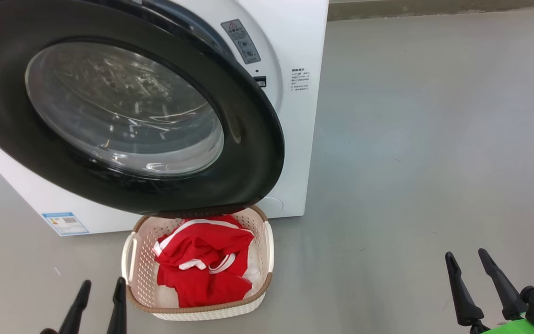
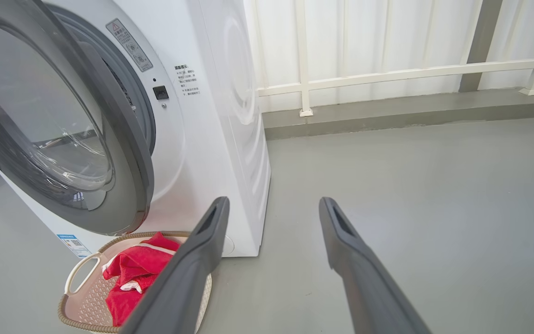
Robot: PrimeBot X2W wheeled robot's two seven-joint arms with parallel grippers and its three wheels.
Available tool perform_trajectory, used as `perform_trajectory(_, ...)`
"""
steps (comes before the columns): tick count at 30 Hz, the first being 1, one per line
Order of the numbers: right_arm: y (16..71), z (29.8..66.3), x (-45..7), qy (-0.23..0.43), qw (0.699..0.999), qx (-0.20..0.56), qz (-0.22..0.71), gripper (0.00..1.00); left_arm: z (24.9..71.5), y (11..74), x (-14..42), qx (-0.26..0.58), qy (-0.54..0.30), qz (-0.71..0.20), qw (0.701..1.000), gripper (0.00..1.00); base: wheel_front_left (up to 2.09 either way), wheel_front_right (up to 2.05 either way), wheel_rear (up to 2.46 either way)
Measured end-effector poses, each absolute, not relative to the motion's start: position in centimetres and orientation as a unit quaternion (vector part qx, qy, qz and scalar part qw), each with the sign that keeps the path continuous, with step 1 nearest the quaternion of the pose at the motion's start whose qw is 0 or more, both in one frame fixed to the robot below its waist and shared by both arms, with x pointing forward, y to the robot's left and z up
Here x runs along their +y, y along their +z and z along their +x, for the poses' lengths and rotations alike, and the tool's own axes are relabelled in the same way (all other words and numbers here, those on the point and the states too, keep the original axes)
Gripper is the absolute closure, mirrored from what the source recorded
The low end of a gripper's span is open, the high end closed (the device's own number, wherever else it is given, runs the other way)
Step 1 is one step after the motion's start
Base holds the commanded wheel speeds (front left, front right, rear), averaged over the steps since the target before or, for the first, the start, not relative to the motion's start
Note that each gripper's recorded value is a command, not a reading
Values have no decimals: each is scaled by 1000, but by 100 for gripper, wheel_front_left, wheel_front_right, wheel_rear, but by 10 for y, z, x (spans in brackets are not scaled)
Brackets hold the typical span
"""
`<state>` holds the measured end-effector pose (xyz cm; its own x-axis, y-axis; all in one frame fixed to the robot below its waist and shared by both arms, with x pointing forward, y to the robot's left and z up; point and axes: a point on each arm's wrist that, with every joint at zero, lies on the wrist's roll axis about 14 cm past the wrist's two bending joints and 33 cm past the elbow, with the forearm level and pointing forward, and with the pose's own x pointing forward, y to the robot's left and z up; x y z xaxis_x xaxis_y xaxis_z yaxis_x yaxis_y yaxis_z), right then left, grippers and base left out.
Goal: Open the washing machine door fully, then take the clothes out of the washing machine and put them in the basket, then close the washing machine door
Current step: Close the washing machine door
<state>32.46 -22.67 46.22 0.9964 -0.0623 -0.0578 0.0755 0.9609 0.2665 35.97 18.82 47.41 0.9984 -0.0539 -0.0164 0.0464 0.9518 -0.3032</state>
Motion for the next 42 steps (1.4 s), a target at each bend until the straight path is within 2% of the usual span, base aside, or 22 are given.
perform_trajectory(9, 464, 326, -228, -35, 990, 21, 134, 0, 355, 483, 188, -4, -18, -97, 995, 0, 0, 0, 0)
perform_trajectory(31, 467, 332, -223, -26, 991, 18, 133, 0, 349, 475, 193, 6, 0, -100, 995, 0, 0, 0, 0)
perform_trajectory(32, 467, 332, -222, -25, 991, 18, 134, 6, 348, 475, 193, 7, 1, -100, 995, 0, 0, 0, 0)
perform_trajectory(34, 465, 334, -216, -17, 991, 21, 134, 53, 348, 474, 193, 7, 1, -101, 995, 0, 0, 0, 0)
perform_trajectory(36, 465, 336, -210, -7, 990, 23, 136, 70, 347, 474, 194, 8, 2, -101, 995, 0, 0, 0, 0)
perform_trajectory(38, 467, 341, -203, 4, 990, 20, 137, 100, 346, 473, 194, 9, 4, -101, 995, 0, 0, 0, 0)
perform_trajectory(42, 483, 362, -177, 45, 989, -1, 142, 100, 342, 473, 198, 9, 11, -102, 995, 0, 0, 0, 0)
